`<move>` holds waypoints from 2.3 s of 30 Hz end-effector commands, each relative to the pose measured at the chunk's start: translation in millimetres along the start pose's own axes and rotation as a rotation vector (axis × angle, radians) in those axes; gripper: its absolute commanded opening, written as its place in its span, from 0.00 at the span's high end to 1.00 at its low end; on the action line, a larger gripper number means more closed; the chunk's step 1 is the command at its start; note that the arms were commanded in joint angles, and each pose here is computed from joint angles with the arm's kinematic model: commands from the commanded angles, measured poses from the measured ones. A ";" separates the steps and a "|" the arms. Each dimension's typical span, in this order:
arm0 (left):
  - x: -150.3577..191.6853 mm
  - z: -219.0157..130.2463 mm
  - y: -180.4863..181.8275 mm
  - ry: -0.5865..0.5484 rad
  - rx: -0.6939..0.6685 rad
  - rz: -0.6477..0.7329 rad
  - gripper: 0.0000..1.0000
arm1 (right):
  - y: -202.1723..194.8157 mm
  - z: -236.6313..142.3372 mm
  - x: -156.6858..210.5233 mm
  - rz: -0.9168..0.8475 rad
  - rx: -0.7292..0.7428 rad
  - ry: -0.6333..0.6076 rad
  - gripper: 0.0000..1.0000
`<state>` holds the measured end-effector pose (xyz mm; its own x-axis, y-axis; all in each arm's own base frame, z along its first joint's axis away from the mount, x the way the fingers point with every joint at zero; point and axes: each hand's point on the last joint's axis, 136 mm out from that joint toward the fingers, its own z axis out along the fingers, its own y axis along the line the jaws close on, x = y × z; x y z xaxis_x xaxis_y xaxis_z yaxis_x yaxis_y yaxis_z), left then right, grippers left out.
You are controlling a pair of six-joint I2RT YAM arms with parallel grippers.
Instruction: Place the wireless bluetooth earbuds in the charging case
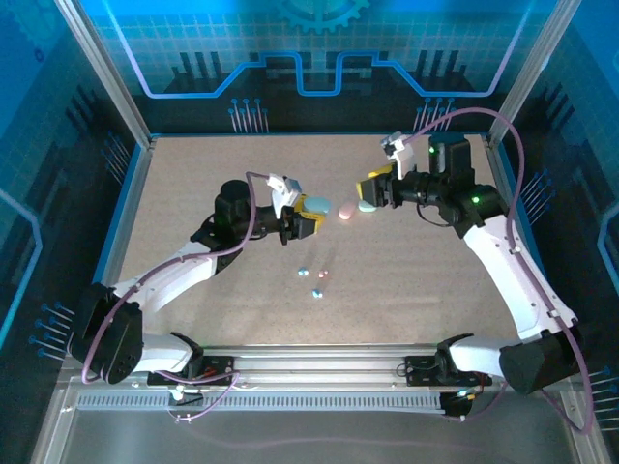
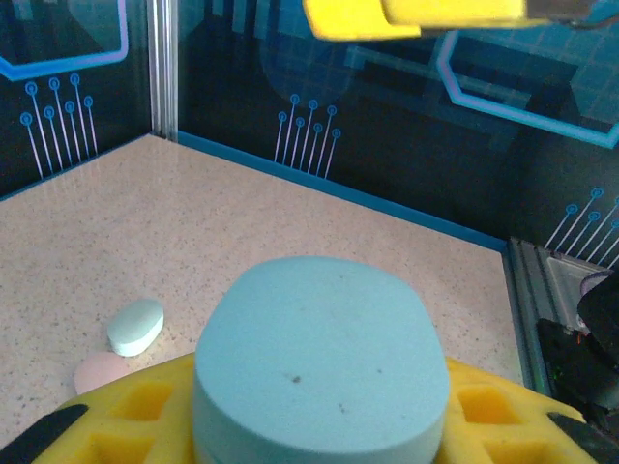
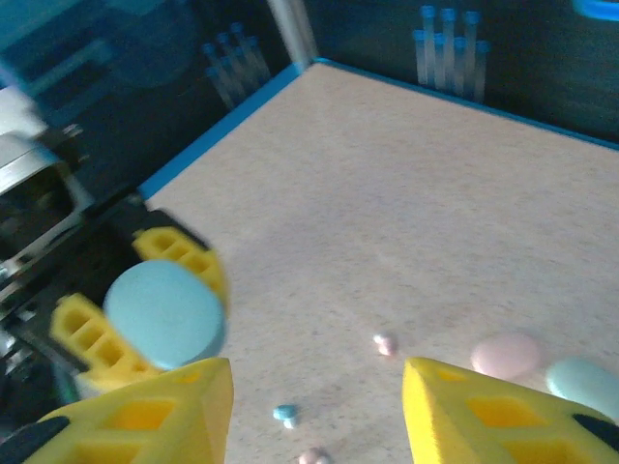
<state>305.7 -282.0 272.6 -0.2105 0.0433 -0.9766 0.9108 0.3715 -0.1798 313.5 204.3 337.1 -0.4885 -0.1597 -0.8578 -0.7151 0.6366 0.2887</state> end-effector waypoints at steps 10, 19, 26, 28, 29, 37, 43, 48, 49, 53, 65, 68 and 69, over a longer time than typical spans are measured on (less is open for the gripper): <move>-35.6 -7.6 -34.9 -0.095 0.187 0.026 0.66 | 56.1 37.4 26.7 -0.440 -0.130 0.043 0.43; -34.6 -7.4 -43.4 -0.075 0.249 0.022 0.65 | 46.8 42.1 15.8 -0.413 -0.081 0.032 0.45; -28.7 -7.4 -43.0 -0.052 0.245 0.031 0.65 | 50.1 30.6 -2.5 -0.345 -0.133 -0.035 0.46; -28.5 -7.0 -42.5 -0.051 0.243 0.032 0.66 | 49.1 31.7 -1.5 -0.335 -0.139 -0.027 0.46; -28.3 -7.1 -42.4 -0.051 0.244 0.032 0.65 | 47.1 33.4 -0.7 -0.328 -0.133 -0.021 0.46; -28.8 -6.9 -42.6 -0.054 0.247 0.035 0.65 | 27.9 43.3 -6.4 -0.262 -0.051 0.008 0.48; -29.8 -7.0 -42.3 -0.055 0.244 0.039 0.65 | 35.1 46.0 -9.3 -0.224 -0.121 0.016 0.49; -30.4 -6.4 -37.4 -0.060 0.209 0.047 0.65 | 52.5 38.7 -8.6 -0.210 -0.245 0.030 0.47; -30.8 -6.6 -35.6 -0.063 0.197 0.050 0.65 | 57.1 35.1 -9.7 -0.207 -0.264 0.024 0.46; -31.2 -6.8 -29.5 -0.088 0.153 0.064 0.65 | 60.8 14.8 -22.5 -0.175 -0.238 -0.045 0.41; -39.2 -13.2 -16.8 -0.152 0.063 0.085 0.66 | -19.0 -7.4 14.9 0.212 0.189 0.020 0.44; -40.2 -19.7 -15.2 -0.162 0.042 0.090 0.65 | -38.1 4.6 60.3 0.439 0.224 0.194 0.48; -41.0 -21.7 -14.9 -0.166 0.035 0.093 0.65 | -39.5 11.3 74.1 0.480 0.209 0.239 0.50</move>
<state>294.7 -279.4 295.5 -0.1505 -0.0373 -0.9879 0.9390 0.3071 -0.1546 318.3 193.2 320.4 -0.6329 -0.0407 -0.7732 -0.5381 0.7411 0.4015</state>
